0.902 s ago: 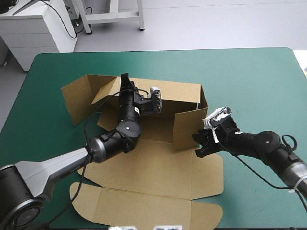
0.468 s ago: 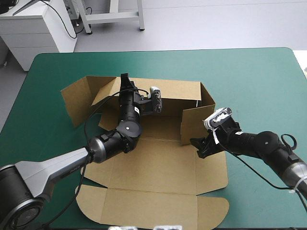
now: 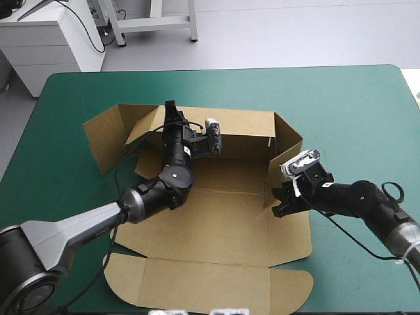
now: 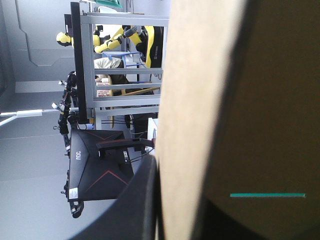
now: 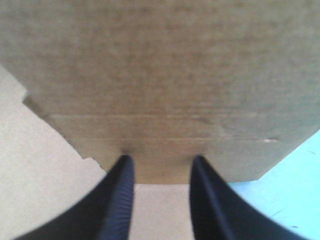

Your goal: Fold the box

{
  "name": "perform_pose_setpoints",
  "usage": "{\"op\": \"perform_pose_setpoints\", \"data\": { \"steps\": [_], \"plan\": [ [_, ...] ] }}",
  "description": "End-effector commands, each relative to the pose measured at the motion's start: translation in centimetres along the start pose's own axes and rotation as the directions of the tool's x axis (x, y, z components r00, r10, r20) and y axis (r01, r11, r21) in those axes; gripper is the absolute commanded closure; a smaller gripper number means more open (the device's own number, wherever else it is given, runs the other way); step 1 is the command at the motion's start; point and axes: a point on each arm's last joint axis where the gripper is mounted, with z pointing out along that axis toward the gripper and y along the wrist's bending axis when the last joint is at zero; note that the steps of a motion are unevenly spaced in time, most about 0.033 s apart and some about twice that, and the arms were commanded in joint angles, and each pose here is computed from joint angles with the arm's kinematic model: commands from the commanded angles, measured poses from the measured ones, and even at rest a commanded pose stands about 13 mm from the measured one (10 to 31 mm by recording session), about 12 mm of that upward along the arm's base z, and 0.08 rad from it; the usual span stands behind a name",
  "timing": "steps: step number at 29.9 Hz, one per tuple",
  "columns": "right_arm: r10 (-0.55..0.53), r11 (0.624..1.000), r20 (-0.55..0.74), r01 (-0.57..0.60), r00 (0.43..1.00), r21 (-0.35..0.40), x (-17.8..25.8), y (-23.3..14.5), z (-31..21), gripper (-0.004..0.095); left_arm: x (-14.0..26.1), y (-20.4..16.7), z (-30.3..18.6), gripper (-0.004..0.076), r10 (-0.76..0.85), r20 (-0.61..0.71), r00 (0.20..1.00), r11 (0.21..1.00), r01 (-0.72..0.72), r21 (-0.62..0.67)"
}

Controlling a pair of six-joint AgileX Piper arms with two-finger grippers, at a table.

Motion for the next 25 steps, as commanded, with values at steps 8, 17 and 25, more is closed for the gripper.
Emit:
{"op": "perform_pose_setpoints", "data": {
  "steps": [8, 17, 25],
  "plan": [
    [0.170, 0.985, 0.213, -0.167, 0.962, -0.033, -4.5, 1.0, -4.4, 0.0906, -0.2, 2.0, -1.1, 0.0732, -0.053, 0.034, 0.998, 0.997, 0.055, -0.053],
    [0.194, 0.970, 0.379, -0.234, 0.905, 0.062, -11.4, 0.3, -9.5, 0.0906, -0.2, 2.0, -1.1, 0.0732, -0.053, 0.036, 0.998, 0.997, 0.055, -0.052],
    [0.239, 0.927, 0.431, -0.336, 0.870, 0.164, -16.7, -4.9, -9.9, 0.0908, -0.2, 2.0, -1.1, 0.0732, -0.055, 0.035, 0.998, 0.997, 0.057, -0.051]
  ]
}}
